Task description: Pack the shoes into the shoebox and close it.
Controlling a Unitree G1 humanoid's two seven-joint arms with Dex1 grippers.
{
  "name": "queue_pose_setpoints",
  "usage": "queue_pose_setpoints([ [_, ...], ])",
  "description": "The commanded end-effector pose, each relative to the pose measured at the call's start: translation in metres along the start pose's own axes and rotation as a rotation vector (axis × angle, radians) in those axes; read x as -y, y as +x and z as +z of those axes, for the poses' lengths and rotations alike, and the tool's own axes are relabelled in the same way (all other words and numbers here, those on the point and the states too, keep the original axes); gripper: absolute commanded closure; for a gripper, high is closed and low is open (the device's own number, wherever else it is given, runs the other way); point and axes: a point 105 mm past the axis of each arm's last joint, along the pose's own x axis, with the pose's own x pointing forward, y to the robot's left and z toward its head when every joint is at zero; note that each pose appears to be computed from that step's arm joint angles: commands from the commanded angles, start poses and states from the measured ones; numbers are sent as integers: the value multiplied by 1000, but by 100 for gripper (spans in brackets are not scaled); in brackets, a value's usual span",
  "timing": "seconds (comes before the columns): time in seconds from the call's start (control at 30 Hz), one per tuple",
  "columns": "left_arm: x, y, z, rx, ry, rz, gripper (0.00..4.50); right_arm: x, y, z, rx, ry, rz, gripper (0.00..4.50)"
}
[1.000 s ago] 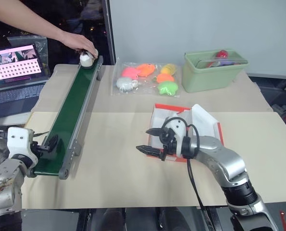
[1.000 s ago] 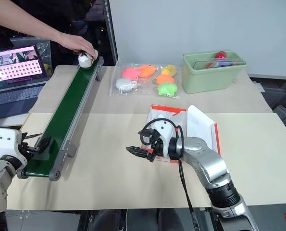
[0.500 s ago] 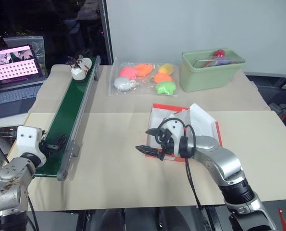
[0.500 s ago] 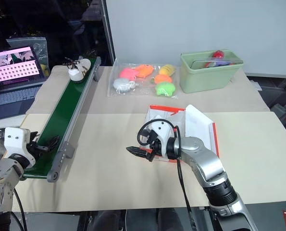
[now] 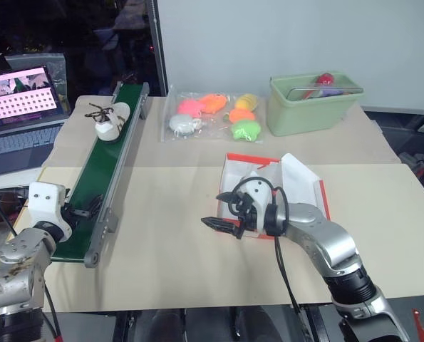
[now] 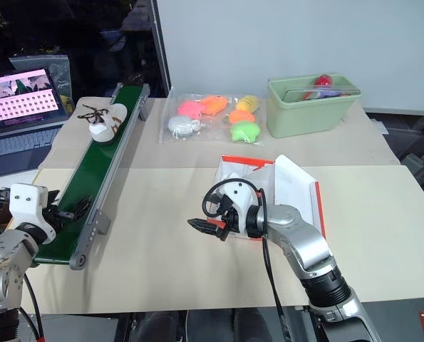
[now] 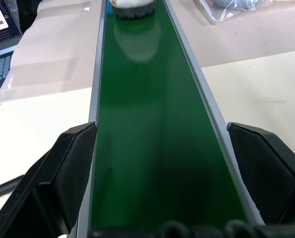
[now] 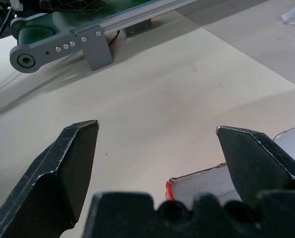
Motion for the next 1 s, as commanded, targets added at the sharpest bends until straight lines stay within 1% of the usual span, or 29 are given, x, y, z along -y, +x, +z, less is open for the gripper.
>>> queue_pose_setpoints([
  [0.03, 0, 1, 12, 35, 16, 4, 0, -1, -3, 10, 35, -42, -7, 4],
  [0.5, 3, 5, 12, 37, 13, 1, 0, 0, -4, 11, 35, -46, -13, 4],
  [0.6, 5, 7, 7, 15, 4, 2, 0, 0, -4, 12, 38, -49, -15, 4],
  [0.7, 9, 11, 0, -22, -8, 4, 0, 0, -5, 14, 45, -51, -18, 4],
  [0.83, 20, 17, 3, -11, -18, -22, 0, 1, -5, 15, 48, -51, -23, 4],
  [0.93, 24, 19, 9, 24, -25, -47, 76, 2, -5, 16, 50, -51, -27, 0],
  [1.0, 24, 21, 10, 22, -18, -48, 158, 2, -4, 16, 52, -51, -29, 0],
])
